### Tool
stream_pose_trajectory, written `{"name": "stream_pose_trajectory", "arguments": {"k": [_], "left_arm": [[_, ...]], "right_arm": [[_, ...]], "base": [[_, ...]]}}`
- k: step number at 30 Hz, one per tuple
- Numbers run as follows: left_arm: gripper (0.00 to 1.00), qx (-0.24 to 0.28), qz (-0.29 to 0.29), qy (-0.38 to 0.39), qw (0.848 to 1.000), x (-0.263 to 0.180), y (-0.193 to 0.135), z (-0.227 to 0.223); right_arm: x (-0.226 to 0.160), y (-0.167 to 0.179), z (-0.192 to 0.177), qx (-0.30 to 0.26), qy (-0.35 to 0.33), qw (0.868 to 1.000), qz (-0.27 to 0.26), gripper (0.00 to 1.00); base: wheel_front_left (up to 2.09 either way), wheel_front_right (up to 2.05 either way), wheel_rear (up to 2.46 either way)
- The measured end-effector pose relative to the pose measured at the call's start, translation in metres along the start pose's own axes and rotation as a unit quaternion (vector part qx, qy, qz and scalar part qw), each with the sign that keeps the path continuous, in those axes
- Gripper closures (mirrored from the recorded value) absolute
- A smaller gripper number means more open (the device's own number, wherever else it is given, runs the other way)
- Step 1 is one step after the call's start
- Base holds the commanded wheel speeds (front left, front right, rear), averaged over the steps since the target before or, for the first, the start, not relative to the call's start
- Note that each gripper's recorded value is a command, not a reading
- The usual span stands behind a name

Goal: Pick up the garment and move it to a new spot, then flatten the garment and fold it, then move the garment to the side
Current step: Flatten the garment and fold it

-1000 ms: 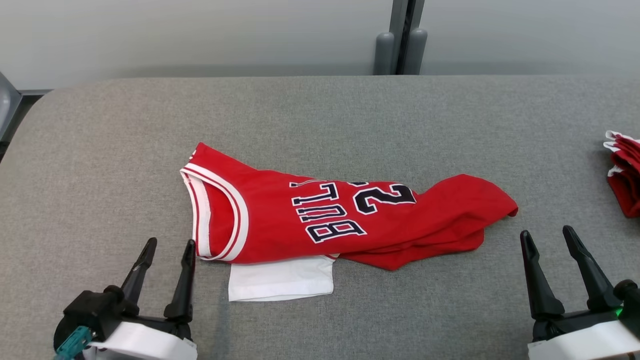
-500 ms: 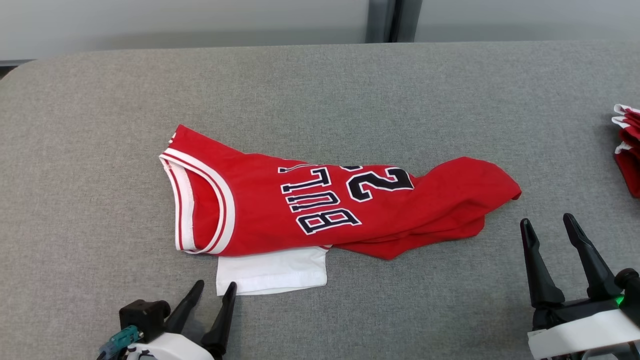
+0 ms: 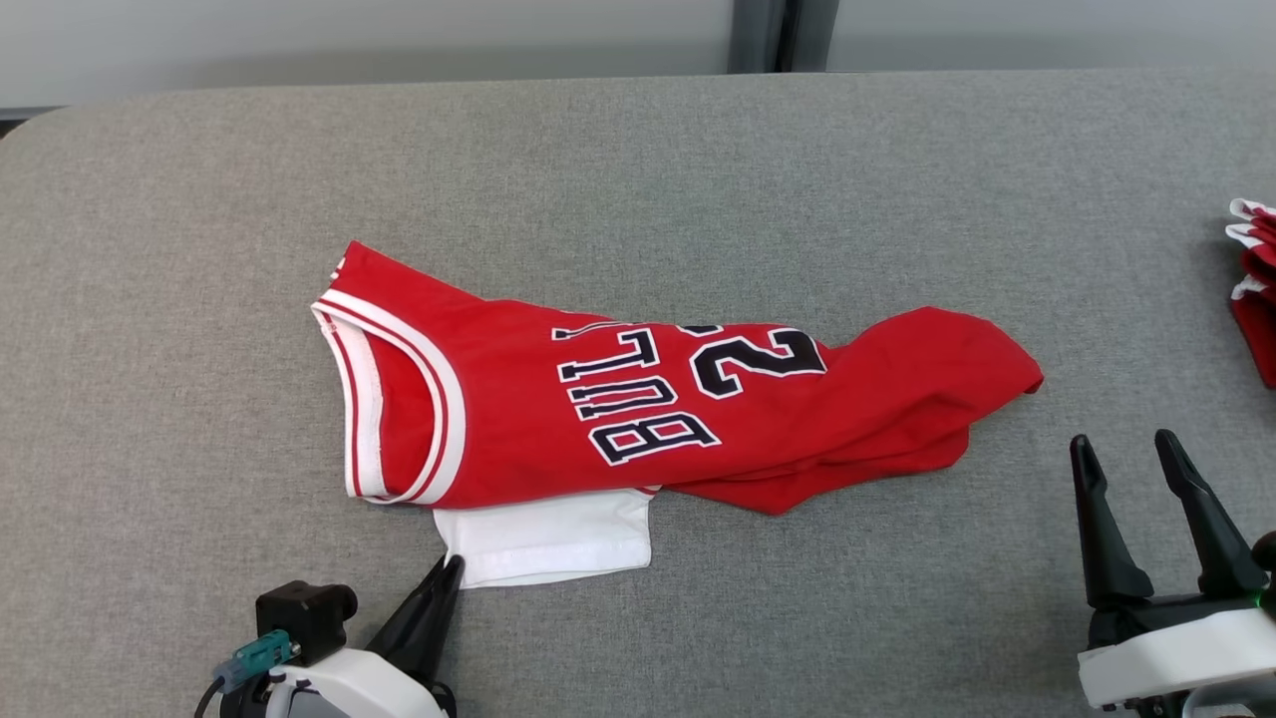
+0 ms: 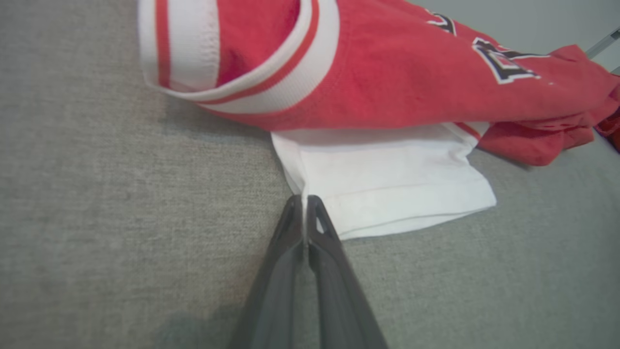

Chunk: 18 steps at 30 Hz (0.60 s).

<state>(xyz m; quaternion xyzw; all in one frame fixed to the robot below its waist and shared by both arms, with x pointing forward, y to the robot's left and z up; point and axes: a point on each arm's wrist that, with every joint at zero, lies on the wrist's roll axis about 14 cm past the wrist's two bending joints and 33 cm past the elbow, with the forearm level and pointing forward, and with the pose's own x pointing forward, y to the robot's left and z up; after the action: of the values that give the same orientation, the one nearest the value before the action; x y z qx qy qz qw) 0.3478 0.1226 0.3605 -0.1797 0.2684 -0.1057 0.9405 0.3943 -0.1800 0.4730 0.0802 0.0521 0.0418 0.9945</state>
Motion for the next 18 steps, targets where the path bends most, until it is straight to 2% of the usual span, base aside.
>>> {"name": "stream_pose_trajectory", "arguments": {"k": [10,18], "left_arm": [[1.0,0.002,0.002,-0.005,1.0,0.008,0.005,0.005],[1.0,0.006,0.003,-0.012,1.0,0.021,0.01,0.009]], "right_arm": [[0.013,-0.023,-0.033,-0.008,0.052,0.998,-0.021,0.0],[0.046,-0.021,-0.058,-0.017,0.084,0.996,0.001,0.0]], "base": [[0.0,0.0,0.0],[0.0,0.0,0.0]]}}
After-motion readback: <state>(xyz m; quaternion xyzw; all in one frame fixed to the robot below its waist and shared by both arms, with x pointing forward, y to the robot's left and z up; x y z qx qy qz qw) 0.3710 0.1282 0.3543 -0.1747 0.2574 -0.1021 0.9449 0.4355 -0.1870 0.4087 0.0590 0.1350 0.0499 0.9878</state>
